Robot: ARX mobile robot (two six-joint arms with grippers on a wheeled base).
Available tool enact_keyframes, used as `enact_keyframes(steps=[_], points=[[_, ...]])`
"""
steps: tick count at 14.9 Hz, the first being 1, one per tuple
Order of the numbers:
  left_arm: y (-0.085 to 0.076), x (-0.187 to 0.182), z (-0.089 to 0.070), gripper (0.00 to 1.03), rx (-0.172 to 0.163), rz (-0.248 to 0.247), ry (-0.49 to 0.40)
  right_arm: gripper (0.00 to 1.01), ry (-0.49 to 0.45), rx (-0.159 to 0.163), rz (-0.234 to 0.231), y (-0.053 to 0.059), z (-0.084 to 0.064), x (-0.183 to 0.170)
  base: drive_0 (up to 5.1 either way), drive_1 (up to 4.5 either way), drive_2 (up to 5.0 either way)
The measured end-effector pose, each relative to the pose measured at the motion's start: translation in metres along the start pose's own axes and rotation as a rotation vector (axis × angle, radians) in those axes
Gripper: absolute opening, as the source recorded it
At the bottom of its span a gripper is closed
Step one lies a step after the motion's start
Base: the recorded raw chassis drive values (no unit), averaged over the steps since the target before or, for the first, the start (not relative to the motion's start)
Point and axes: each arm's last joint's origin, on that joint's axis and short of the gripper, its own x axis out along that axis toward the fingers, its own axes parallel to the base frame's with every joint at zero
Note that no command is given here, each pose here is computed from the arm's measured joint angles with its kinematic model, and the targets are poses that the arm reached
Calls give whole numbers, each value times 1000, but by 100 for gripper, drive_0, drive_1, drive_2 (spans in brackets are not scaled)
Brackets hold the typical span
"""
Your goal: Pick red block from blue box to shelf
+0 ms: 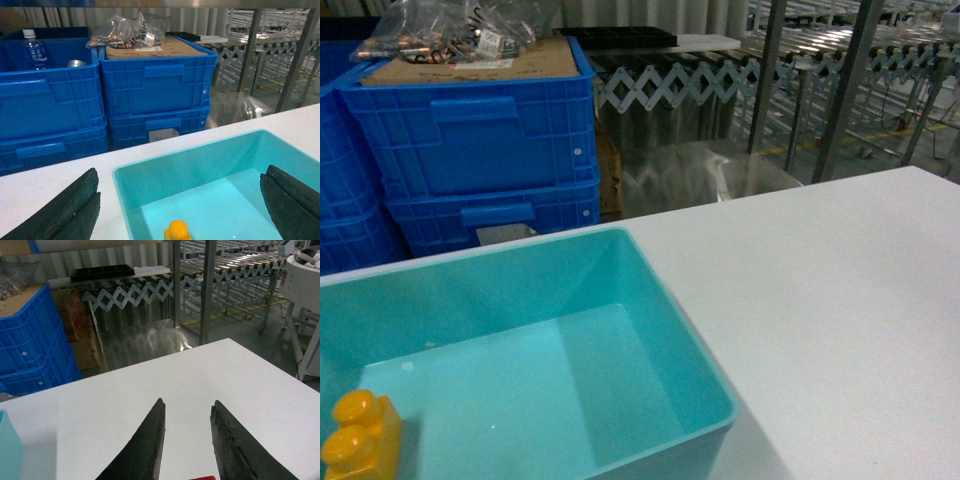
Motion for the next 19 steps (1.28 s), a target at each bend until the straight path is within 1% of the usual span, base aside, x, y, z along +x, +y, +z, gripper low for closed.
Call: enact_keyframes(steps=[19], points=[[0,0,0,98,0,0,0,24,0,0,0,0,0,0,-155,-155,-155]])
